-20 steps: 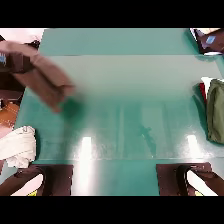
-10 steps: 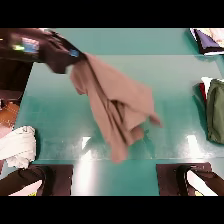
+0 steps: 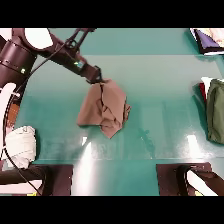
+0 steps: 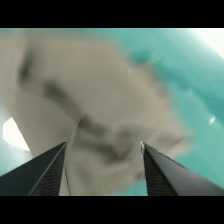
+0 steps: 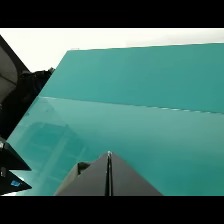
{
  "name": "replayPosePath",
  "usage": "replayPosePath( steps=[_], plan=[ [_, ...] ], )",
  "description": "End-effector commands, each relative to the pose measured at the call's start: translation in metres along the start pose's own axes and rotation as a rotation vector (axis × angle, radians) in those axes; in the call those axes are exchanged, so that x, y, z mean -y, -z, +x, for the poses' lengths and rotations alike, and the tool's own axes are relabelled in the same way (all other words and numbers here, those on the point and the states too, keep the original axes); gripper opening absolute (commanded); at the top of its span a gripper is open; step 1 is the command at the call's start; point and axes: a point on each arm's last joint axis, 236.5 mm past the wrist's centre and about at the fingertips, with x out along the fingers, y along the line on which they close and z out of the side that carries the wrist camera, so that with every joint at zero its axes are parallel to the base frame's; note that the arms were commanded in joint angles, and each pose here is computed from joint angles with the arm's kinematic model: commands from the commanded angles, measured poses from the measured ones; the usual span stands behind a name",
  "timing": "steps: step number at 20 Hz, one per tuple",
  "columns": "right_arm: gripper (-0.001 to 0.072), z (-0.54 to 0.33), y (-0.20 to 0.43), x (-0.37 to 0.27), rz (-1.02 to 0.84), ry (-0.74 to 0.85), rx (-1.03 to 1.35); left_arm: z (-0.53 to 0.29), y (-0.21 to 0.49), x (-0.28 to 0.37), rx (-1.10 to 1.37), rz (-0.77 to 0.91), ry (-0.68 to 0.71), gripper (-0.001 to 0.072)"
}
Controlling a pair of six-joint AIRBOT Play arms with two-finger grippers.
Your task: Fold the shirts.
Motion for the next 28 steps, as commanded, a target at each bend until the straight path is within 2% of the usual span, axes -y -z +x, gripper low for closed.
replayPosePath(
  steps=[1,9,11,17,18,21,23,26,27,28],
  plan=[
    [0.0016,0.002,0.002,0.002,0.003,0.001,-0.012,0.003,0.063,-0.044,-0.193,-0.171,-0.052,0.0538],
    [0.0015,0.022,0.042,0.016,0.043,-0.011,-0.193,0.084,0.222,-0.072,-0.307,-0.4,-0.081,0.0539],
    [0.0015,0.025,0.052,0.019,0.052,-0.014,-0.238,0.1,0.225,-0.072,-0.245,-0.482,-0.043,0.0558],
    [0.0016,0.029,0.056,0.023,0.061,-0.013,-0.255,0.124,0.213,-0.066,-0.184,-0.556,0.025,0.0555],
    [0.0016,0.029,0.056,0.022,0.061,-0.013,-0.257,0.128,0.216,-0.063,-0.199,-0.563,0.044,0.051],
    [0.0015,0.031,0.062,0.019,0.062,-0.024,-0.278,0.129,0.214,-0.063,-0.205,-0.567,0.049,0.0035],
    [0.0016,0.042,0.084,0.011,0.073,-0.058,-0.336,0.117,0.201,-0.064,-0.193,-0.532,0.049,0.0025],
    [0.002,0.076,0.158,-0.007,0.124,-0.129,-0.499,0.076,0.159,-0.069,-0.115,-0.438,0.016,0.0025],
    [0.0093,0.09,0.187,-0.012,0.144,-0.144,-0.542,0.061,0.143,-0.07,-0.074,-0.408,0.0,0.0025],
    [0.0326,0.103,0.215,-0.017,0.16,-0.153,-0.571,0.046,0.129,-0.07,-0.036,-0.386,-0.007,0.0025]
  ],
)
